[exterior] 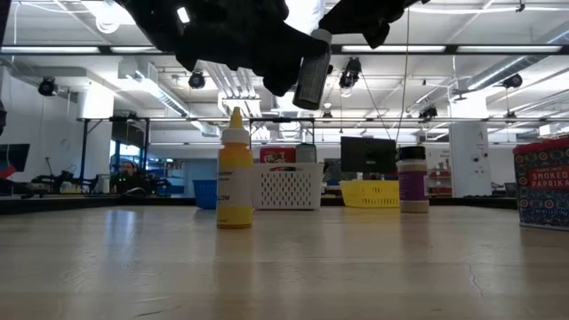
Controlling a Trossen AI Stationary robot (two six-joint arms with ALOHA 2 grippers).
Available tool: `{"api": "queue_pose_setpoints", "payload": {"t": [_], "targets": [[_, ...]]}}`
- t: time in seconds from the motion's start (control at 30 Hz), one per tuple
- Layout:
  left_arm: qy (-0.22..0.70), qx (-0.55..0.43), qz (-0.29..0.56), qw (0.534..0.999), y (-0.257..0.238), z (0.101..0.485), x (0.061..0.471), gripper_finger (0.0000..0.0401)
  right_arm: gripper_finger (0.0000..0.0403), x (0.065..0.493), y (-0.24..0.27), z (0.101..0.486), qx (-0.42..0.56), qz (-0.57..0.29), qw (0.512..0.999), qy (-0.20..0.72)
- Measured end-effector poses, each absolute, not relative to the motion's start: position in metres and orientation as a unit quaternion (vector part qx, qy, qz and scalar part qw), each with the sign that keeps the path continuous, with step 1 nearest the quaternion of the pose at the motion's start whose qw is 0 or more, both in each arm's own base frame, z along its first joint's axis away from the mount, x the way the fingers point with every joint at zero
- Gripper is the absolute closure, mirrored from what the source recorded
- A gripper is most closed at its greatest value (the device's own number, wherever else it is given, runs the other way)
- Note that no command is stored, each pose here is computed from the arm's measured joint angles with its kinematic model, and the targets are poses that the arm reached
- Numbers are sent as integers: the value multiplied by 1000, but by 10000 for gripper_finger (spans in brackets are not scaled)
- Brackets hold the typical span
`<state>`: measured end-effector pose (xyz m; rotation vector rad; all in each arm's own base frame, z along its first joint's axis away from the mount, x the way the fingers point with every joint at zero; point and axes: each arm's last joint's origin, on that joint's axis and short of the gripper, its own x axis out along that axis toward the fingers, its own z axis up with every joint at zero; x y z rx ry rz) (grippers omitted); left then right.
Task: Pick & Place Kitchen Items
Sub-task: Put the large black food coloring bottle into the blue bin
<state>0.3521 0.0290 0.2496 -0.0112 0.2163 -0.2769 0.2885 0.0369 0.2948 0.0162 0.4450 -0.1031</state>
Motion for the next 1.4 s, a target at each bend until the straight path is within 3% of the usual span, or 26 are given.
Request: {"api": "queue_pose_setpoints", "payload": {"t": [0.13, 0.47, 0.73, 0.97, 1.13, 1.4], "targets": [[105, -5, -145, 984, 29, 251, 352, 162, 367, 289, 37, 296, 9, -51, 975, 216], [105, -6, -151, 983, 28, 249, 352, 242, 366, 289, 37, 296, 8, -48, 975, 216], [110, -7, -150, 982, 28, 251, 349, 248, 362, 289, 36, 297, 10, -59, 976, 211], [148, -15, -149, 978, 28, 249, 333, 248, 280, 283, 33, 305, -3, -102, 976, 194], [123, -9, -131, 984, 28, 260, 311, 248, 223, 280, 32, 301, -7, -116, 971, 210], [7, -4, -108, 994, 20, 283, 256, 248, 187, 311, 41, 264, -9, -82, 978, 191]]}}
